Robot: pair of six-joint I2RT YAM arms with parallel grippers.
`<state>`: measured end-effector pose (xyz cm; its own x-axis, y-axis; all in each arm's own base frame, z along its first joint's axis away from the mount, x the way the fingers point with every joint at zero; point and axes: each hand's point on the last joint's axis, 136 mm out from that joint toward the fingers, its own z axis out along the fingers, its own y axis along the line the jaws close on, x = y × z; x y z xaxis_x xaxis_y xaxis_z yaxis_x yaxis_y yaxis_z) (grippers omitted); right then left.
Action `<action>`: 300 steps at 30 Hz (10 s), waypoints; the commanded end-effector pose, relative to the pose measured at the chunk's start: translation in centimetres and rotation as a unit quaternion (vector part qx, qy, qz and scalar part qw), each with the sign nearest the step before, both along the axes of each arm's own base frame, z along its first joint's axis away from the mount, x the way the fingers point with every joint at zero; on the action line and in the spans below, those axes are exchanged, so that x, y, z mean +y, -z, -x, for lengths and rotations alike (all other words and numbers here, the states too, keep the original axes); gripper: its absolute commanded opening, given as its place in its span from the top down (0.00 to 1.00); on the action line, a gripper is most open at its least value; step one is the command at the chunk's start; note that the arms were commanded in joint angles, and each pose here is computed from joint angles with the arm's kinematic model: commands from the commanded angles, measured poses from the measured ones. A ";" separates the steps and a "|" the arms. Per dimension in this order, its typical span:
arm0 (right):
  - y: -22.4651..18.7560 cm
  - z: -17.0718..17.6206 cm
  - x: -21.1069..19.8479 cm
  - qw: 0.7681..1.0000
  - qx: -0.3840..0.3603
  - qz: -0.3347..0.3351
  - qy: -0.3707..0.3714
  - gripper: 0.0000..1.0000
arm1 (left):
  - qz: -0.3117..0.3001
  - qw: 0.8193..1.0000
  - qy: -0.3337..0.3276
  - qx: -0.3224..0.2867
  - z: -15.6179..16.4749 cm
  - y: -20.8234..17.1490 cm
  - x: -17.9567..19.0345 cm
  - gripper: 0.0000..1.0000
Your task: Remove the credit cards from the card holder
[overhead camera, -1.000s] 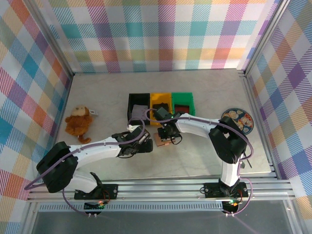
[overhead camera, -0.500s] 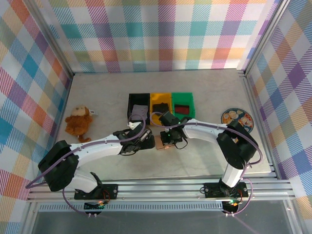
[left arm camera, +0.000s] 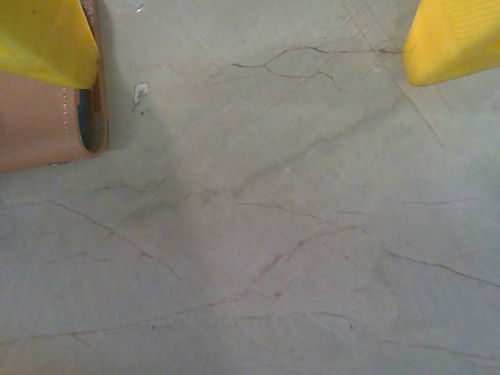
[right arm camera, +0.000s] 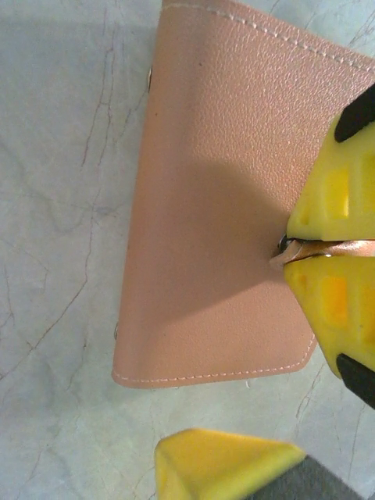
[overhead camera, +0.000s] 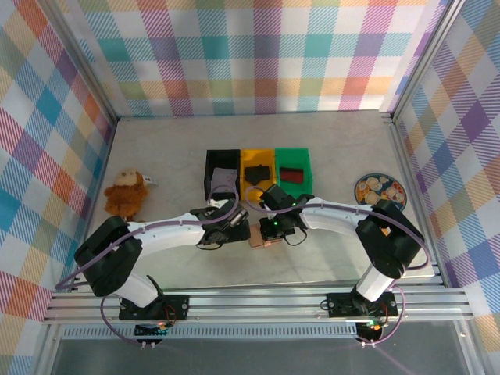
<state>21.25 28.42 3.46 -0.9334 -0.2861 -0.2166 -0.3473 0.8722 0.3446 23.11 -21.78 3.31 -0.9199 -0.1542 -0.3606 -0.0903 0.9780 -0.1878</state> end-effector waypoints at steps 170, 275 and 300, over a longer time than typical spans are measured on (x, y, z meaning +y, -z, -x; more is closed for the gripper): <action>4.3 4.3 -3.3 0.994 -0.041 -0.061 0.080 0.78 | 0.042 0.995 -0.066 0.062 2.5 -0.6 -0.8 0.00; 1.2 4.7 -2.3 0.992 -0.062 -0.107 0.033 0.81 | 0.327 0.937 -0.121 -0.027 0.9 -3.0 -5.4 1.00; -8.2 4.1 -2.4 0.949 -0.040 -0.230 0.210 0.65 | 0.382 0.884 -0.254 -0.091 4.4 -7.9 0.1 1.00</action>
<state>17.39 26.33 11.24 -0.9156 0.1355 -0.3785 -0.1678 0.7269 0.6660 18.49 -22.49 10.40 -0.6620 -0.7400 -0.1192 -0.3547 0.4494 -0.8199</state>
